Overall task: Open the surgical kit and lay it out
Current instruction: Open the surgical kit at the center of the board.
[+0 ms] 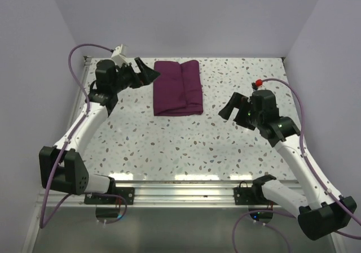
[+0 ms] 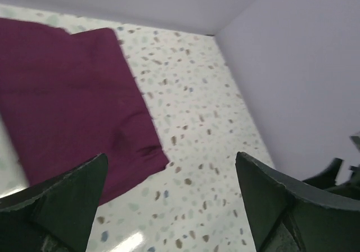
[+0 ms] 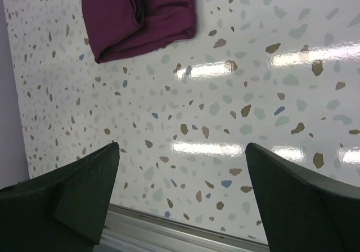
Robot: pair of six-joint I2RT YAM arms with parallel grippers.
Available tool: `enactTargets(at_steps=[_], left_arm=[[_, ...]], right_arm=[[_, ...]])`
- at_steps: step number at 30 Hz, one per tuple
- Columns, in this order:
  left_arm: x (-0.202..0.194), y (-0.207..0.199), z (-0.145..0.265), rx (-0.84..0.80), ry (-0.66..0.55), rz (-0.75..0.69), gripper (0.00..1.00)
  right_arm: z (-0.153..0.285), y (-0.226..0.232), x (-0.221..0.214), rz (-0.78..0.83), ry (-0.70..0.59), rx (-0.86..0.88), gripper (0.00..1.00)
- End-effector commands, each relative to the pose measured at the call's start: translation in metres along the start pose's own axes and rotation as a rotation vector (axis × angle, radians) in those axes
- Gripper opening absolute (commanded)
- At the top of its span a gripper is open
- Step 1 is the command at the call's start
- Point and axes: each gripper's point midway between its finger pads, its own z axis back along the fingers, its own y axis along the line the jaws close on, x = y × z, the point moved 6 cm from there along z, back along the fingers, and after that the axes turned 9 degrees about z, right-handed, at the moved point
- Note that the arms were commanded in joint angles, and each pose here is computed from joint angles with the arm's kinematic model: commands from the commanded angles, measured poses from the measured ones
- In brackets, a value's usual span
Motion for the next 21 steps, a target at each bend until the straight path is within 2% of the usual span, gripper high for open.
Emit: enactTargets(at_steps=[1, 2, 3, 4, 5, 6, 7, 8, 9, 10, 11, 12, 21], left_arm=[[-0.006, -0.019, -0.018, -0.301, 0.027, 0.127, 1.0], [-0.006, -0.029, -0.028, -0.374, 0.065, 0.107, 1.0], [-0.007, -0.015, -0.052, -0.267, 0.025, 0.118, 1.0], [-0.022, -0.001, -0.064, -0.102, 0.059, 0.124, 1.0], [-0.023, -0.027, -0.079, -0.098, 0.042, -0.048, 1.0], [-0.033, -0.018, -0.1, -0.012, 0.039, -0.103, 1.0], [-0.05, -0.01, -0.109, 0.086, 0.121, -0.13, 1.0], [-0.044, -0.042, -0.124, 0.076, 0.115, -0.213, 1.0], [-0.061, -0.011, -0.152, 0.262, 0.139, -0.239, 0.94], [-0.08, 0.005, -0.151, 0.424, 0.234, -0.27, 0.9], [-0.073, -0.019, -0.163, 0.435, 0.202, -0.318, 0.86], [-0.09, 0.002, -0.177, 0.541, 0.229, -0.353, 0.71], [-0.132, 0.029, -0.186, 0.704, 0.279, -0.425, 0.54]], right_arm=[[0.013, -0.002, -0.012, 0.022, 0.03, 0.027, 0.98], [0.014, -0.002, -0.011, 0.02, 0.025, 0.021, 0.98], [0.016, -0.002, -0.008, 0.035, 0.011, 0.017, 0.99], [0.019, -0.003, -0.006, 0.039, 0.002, 0.0, 0.98], [0.025, -0.004, 0.003, 0.042, -0.034, -0.028, 0.98], [0.029, -0.002, 0.007, 0.05, -0.037, -0.033, 0.99], [0.033, -0.002, 0.007, 0.061, -0.023, -0.04, 0.98], [0.039, -0.002, 0.016, 0.081, -0.053, -0.056, 0.98], [0.042, -0.002, 0.017, 0.084, -0.055, -0.067, 0.98], [0.043, -0.005, 0.017, 0.089, -0.047, -0.086, 0.98], [0.045, -0.005, 0.018, 0.093, -0.049, -0.094, 0.98], [0.046, -0.007, 0.019, 0.09, -0.053, -0.109, 0.98], [0.05, -0.016, 0.008, 0.074, -0.012, -0.17, 0.98]])
